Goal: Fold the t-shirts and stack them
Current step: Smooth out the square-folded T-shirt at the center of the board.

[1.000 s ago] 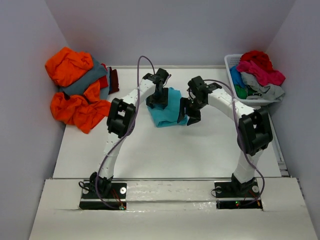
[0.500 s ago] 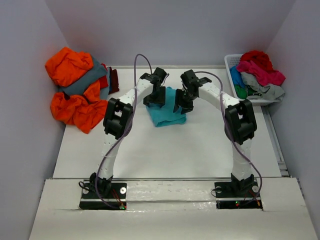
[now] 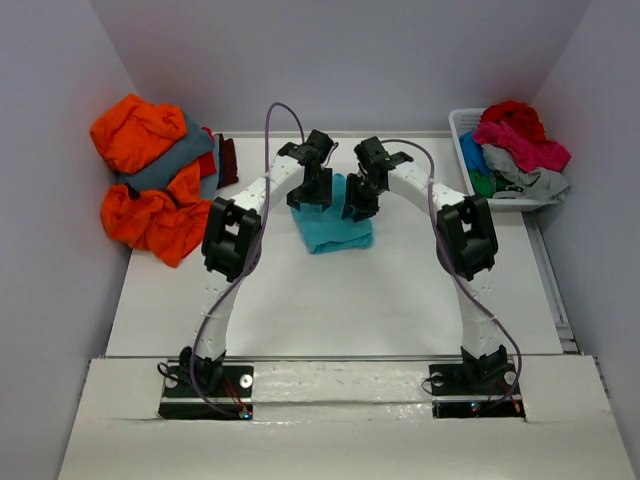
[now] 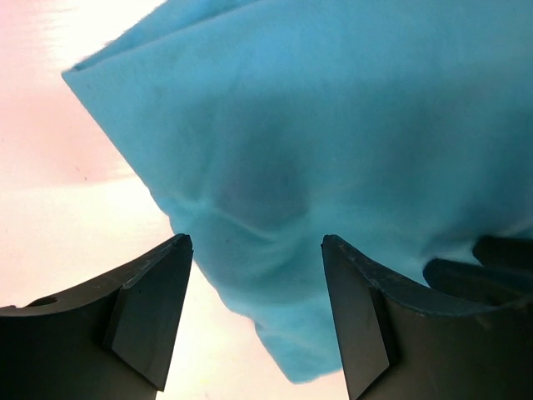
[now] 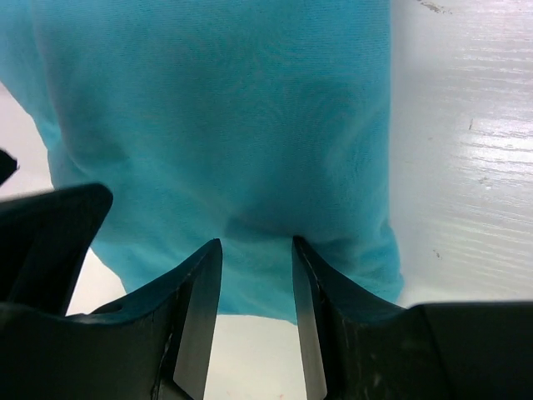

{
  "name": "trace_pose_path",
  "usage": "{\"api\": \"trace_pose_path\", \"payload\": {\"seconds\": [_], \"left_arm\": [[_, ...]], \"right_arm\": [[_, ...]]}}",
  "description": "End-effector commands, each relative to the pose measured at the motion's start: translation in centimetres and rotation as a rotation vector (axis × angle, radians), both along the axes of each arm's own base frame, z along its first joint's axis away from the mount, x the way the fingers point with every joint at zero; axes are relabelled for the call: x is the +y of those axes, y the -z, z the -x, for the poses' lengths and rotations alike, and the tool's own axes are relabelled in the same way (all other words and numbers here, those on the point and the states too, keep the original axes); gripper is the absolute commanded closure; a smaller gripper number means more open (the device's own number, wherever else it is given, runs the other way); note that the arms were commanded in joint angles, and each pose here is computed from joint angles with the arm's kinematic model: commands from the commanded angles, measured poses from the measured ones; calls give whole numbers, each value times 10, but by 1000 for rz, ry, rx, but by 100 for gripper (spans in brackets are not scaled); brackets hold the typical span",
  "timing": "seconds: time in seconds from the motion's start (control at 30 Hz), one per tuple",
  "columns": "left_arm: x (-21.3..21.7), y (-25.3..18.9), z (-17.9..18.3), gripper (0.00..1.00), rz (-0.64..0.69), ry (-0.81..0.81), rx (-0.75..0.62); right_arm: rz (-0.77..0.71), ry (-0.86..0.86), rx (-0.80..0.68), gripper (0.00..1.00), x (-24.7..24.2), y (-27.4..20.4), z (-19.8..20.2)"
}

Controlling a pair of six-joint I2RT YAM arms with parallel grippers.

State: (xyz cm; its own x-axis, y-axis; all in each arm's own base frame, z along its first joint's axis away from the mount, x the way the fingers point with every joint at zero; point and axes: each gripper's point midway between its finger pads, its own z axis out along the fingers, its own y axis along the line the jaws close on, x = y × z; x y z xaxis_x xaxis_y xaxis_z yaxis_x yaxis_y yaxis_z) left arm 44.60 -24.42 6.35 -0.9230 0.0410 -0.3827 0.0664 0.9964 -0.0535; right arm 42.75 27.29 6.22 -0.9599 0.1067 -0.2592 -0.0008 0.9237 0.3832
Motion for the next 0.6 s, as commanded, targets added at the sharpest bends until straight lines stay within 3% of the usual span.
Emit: {"api": "trace_pose_path", "payload": {"seconds": [0.0,0.2,0.57], "left_arm": [[-14,-57,21,24,71,53,-60],[-39,-58,50,24,201,92,16],[-29,10,98,24,160,109,187]], "right_arm": [[-22,-15,-25,55,8,-4,-2],[-17,-16,8,56,8,12,3],[-18,-13,19,57,9,20,2]]}}
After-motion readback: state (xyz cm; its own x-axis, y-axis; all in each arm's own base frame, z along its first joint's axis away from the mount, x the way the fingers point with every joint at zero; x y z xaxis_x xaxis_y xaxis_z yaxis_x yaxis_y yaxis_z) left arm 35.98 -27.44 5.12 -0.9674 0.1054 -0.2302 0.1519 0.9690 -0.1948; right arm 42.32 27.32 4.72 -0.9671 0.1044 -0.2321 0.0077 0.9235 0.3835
